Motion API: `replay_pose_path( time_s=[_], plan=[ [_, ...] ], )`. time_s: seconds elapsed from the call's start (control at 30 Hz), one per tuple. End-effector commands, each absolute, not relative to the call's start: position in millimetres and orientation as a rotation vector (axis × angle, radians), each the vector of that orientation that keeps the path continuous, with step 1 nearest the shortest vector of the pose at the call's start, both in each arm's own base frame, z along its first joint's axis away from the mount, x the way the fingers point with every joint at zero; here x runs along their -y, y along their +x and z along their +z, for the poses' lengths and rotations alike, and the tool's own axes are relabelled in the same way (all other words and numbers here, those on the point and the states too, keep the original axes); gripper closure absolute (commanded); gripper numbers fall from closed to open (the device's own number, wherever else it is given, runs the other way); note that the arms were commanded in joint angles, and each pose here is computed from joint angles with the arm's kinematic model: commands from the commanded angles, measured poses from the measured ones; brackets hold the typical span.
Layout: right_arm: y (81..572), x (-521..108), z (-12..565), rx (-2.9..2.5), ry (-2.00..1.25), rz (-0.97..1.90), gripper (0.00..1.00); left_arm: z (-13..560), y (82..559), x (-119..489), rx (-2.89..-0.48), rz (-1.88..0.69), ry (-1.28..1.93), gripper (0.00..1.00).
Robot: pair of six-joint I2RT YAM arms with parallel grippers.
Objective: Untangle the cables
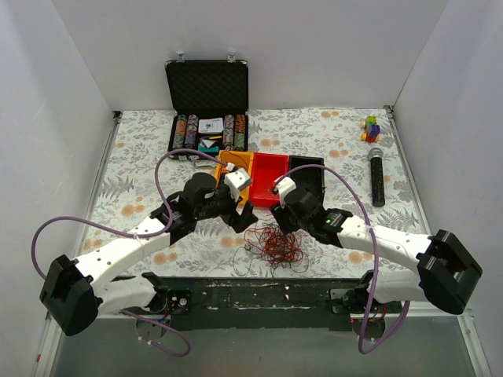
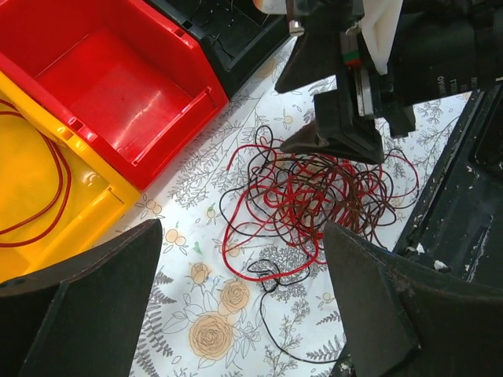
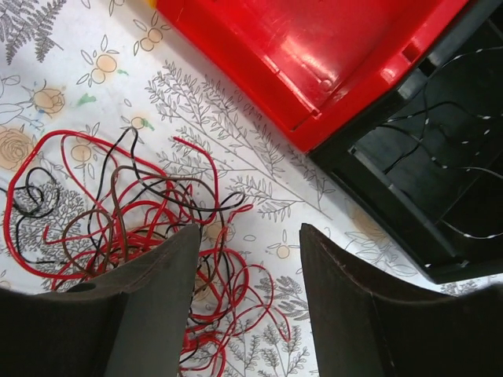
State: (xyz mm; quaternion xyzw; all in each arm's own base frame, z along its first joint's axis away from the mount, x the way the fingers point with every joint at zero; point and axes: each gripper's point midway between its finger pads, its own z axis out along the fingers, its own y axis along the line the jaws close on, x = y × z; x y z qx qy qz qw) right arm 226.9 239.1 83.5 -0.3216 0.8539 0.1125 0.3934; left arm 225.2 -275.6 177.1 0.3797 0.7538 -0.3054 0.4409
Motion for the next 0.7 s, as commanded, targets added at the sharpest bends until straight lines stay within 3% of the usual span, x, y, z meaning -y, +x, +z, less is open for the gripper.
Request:
replay_pose_path(
  time_s=[0.0,0.67],
  plan=[
    [249.2,-250.1,113.5,-2.05,-0.793,0.236,0.39,189.6,221.0,271.1,-1.866,-0.776,0.918,0.16],
    [246.6,-287.1,101.6,-1.968,-1.021,0.17,0.42,193.5,220.9,252.8,-1.909,-0.734,0.849,0.17]
  ],
)
